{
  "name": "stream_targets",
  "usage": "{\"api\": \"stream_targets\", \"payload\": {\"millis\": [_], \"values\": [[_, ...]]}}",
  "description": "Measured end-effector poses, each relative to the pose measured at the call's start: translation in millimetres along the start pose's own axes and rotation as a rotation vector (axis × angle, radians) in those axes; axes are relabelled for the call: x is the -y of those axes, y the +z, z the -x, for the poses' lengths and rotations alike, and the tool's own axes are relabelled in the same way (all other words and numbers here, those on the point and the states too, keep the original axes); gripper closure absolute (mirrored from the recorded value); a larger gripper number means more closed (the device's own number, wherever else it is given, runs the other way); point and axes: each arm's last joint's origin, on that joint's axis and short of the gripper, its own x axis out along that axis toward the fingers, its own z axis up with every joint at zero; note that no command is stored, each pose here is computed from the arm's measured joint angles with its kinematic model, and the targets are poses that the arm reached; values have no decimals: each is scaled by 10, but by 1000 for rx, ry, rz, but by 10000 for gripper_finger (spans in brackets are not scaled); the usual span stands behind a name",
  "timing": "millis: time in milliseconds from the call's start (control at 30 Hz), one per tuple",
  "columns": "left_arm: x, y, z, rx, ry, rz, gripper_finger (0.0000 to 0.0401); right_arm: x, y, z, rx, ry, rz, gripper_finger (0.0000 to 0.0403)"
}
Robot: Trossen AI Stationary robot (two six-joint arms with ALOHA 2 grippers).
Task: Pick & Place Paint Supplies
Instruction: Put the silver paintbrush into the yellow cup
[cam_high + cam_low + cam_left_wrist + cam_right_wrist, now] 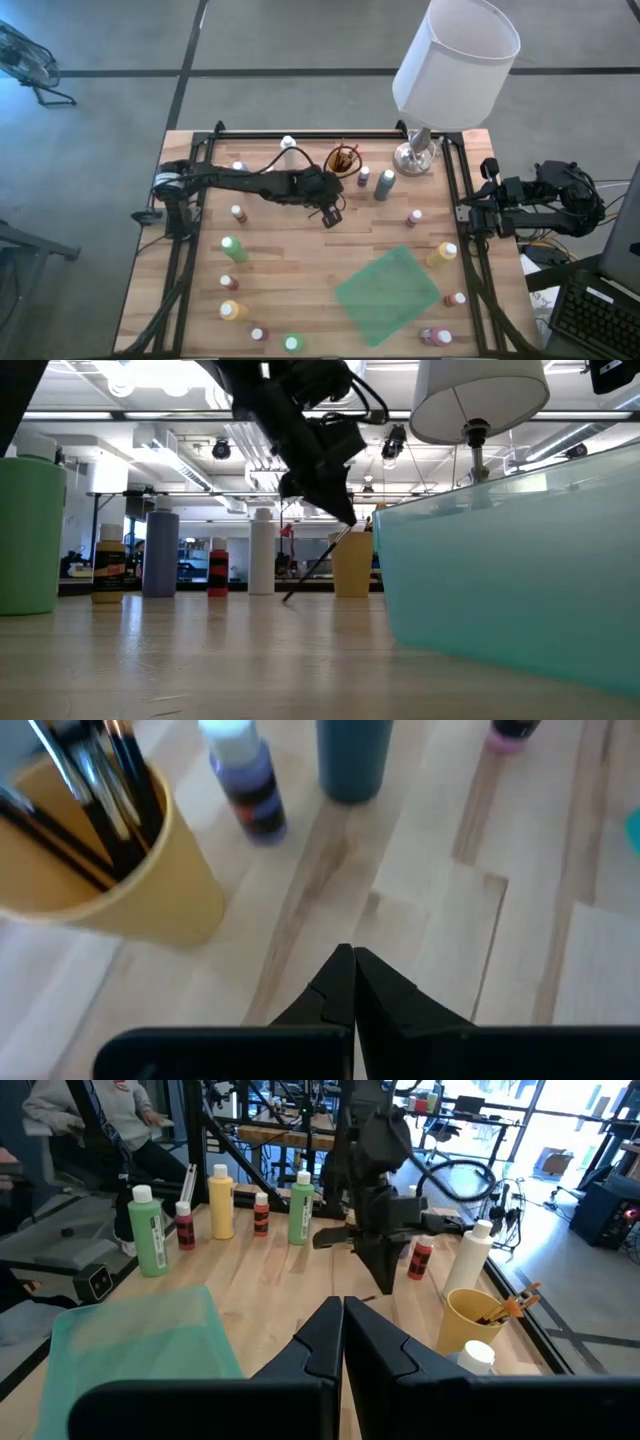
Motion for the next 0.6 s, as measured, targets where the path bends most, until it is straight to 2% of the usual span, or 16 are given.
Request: {"api": "stream_targets", "payload": {"millis": [200, 600], "values": [[4, 132, 63, 42, -6, -36, 400, 0, 0, 0, 0, 0, 0, 394], [-110, 126, 31, 28, 17, -33, 401, 0, 0, 0, 0, 0, 0, 394]]}}
